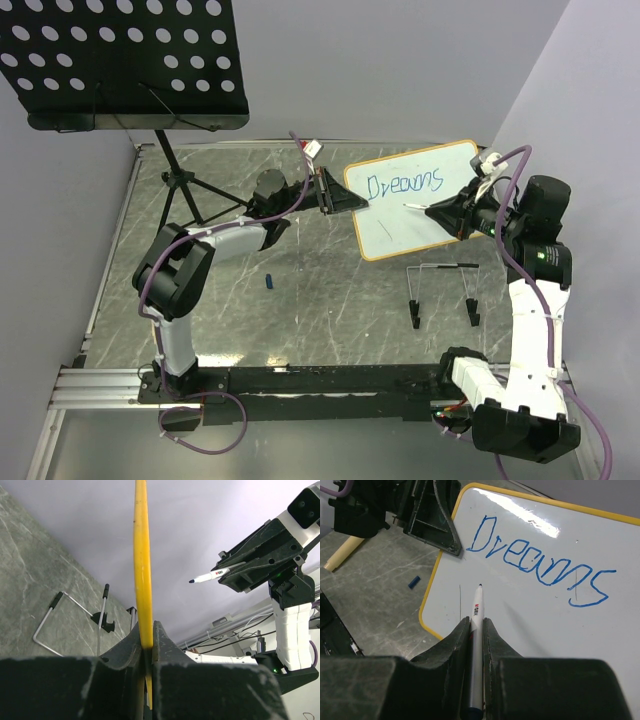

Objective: Write a sentence on the whiteboard

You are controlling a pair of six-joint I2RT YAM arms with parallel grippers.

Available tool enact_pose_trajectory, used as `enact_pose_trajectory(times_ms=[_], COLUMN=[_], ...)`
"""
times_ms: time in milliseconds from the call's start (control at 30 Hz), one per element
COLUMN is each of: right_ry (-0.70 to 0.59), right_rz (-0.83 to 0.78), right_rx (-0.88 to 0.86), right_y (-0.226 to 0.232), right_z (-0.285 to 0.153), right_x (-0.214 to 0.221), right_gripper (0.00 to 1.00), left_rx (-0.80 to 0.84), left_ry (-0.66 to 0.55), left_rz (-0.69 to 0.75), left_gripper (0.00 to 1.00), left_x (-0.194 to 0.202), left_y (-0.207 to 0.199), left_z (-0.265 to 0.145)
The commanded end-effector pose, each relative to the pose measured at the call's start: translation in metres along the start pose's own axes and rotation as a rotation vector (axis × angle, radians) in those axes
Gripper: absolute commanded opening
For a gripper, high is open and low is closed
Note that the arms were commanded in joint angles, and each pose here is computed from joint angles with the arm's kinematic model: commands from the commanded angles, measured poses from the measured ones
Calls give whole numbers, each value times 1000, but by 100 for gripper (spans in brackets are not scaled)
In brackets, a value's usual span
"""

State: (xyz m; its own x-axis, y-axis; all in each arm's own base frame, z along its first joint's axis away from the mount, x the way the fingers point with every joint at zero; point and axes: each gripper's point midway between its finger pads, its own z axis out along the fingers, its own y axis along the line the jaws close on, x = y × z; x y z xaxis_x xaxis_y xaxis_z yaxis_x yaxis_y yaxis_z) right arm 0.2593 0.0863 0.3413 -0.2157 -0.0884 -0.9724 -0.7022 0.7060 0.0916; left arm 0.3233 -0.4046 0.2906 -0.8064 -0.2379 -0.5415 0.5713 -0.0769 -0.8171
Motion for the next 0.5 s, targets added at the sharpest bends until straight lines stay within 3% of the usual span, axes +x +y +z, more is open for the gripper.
enact_pose_trajectory(times_ms=[0, 467], right_ry=[-10, 4], right_rz=[-41, -53], right_rx=[-9, -6], right_y=[3, 4], right_z=[0, 1], right_x=[-3, 0], right_gripper=[0, 0], left_rx=[155, 158], left_ry=[-86, -90], left_rz=[158, 160], left_gripper=[1, 1], left_x=[-27, -28], left_y=[-69, -71], left_z=[-2, -2])
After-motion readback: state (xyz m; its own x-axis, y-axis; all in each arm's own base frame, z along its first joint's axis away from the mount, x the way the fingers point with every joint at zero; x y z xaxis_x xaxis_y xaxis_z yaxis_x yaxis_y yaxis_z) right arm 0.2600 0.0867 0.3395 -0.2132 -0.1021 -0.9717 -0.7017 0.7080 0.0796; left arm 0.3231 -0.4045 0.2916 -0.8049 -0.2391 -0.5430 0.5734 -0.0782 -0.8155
